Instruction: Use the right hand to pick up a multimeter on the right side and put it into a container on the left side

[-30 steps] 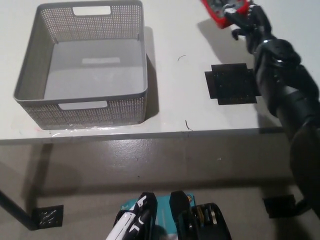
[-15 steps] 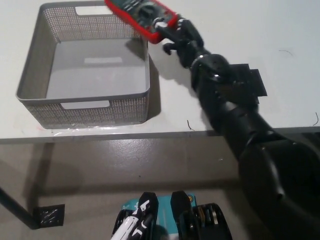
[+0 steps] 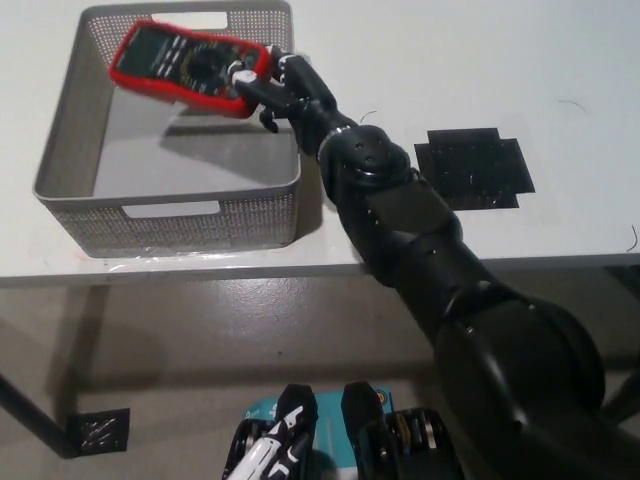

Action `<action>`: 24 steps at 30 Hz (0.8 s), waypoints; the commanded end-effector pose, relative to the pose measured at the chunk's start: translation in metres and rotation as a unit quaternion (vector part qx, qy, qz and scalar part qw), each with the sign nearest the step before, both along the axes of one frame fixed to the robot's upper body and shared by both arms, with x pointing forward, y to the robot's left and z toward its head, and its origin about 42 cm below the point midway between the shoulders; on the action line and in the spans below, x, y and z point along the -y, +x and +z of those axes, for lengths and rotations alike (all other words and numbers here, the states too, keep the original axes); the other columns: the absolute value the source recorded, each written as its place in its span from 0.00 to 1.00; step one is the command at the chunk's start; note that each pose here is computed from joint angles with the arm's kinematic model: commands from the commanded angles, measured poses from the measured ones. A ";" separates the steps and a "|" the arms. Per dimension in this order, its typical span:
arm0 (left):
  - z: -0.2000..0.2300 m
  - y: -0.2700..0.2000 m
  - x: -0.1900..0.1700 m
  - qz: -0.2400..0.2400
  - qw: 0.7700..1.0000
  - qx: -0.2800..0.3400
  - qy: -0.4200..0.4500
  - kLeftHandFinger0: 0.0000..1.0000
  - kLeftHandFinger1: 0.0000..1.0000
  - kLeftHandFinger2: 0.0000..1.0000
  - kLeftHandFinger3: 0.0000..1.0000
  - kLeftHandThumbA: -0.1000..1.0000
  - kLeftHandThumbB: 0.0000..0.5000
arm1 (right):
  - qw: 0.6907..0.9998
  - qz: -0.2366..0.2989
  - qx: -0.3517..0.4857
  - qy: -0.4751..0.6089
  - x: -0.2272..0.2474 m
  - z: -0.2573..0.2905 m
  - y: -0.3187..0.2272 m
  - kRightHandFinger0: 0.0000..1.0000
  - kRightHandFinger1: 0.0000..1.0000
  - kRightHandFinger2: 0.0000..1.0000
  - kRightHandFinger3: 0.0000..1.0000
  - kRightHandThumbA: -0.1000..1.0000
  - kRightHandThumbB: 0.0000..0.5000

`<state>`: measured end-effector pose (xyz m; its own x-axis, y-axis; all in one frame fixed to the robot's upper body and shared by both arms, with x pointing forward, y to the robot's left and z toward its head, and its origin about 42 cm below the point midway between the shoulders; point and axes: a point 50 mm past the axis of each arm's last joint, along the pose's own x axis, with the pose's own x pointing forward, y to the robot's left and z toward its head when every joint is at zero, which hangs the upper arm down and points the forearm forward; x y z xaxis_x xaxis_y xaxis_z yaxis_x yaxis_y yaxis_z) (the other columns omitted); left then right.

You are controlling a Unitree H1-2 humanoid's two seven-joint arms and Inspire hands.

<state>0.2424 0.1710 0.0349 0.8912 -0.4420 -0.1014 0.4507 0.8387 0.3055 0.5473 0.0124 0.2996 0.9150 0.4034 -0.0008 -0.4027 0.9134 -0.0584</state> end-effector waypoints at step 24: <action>0.006 0.006 0.007 -0.040 0.999 0.019 0.014 1.00 1.00 1.00 1.00 1.00 0.79 | 0.991 0.035 0.120 -0.048 0.130 0.065 0.014 1.00 1.00 1.00 1.00 1.00 1.00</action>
<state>0.2480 0.1610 0.0358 0.8528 -0.5096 -0.1143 0.5155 0.7861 0.3411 0.5598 -0.0820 0.3157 0.8657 0.4962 0.0661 -0.4692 0.8503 -0.2386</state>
